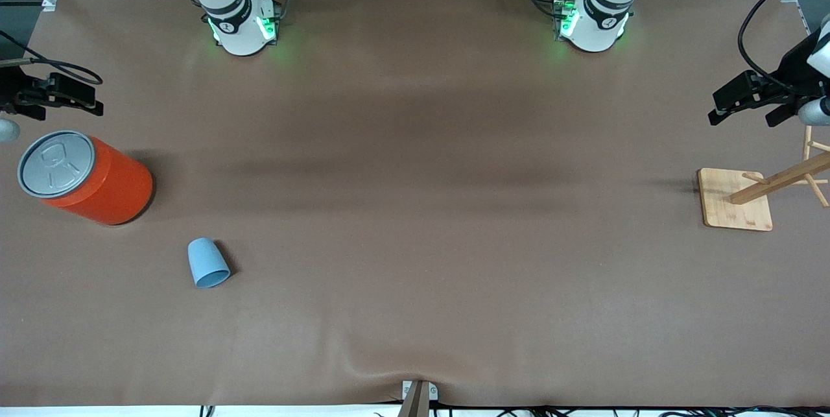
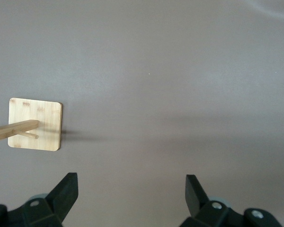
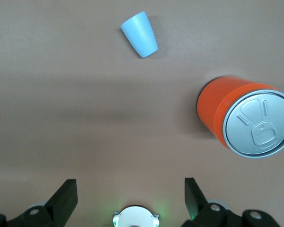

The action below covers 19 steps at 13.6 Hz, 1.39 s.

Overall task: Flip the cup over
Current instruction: 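Reach the right gripper down to the light blue cup lying sideways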

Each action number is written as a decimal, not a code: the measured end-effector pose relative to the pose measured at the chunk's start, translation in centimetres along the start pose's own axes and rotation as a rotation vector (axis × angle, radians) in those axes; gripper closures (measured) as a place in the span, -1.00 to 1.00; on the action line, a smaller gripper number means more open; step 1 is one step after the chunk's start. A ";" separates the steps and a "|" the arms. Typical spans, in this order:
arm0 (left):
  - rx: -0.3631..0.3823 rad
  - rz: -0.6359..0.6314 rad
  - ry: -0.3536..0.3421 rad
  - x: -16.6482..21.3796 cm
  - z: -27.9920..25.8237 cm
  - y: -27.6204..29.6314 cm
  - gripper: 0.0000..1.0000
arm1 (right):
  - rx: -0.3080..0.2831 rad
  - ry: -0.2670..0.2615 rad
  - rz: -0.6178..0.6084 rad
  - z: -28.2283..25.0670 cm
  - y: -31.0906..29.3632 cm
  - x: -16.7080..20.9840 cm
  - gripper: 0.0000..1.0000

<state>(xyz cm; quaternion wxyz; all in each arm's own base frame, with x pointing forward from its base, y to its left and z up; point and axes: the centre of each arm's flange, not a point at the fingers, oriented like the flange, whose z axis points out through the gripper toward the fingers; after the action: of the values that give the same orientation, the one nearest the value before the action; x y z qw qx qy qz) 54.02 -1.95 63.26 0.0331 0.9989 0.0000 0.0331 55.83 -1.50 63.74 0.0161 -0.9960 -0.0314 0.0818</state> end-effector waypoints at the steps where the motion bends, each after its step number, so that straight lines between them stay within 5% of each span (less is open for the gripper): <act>1: 0.000 0.000 -0.001 0.0 0.1 0.0 -1.00 | 0.000 0.002 0.000 0.0 0.0 0.0 -1.00; 14: -0.001 0.008 -0.005 0.5 0.3 0.4 -1.00 | 0.001 -0.009 0.011 1.4 0.8 1.3 -1.00; 19: 0.000 0.011 -0.002 0.6 0.1 0.5 -1.00 | 0.021 -0.011 0.019 6.2 7.6 5.1 -1.00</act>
<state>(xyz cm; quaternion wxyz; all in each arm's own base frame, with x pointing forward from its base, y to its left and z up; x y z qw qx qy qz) 54.58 -2.51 63.19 0.0330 0.9989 -0.0056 0.0321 60.33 -8.58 56.49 0.0257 -0.9956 -0.0212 0.0879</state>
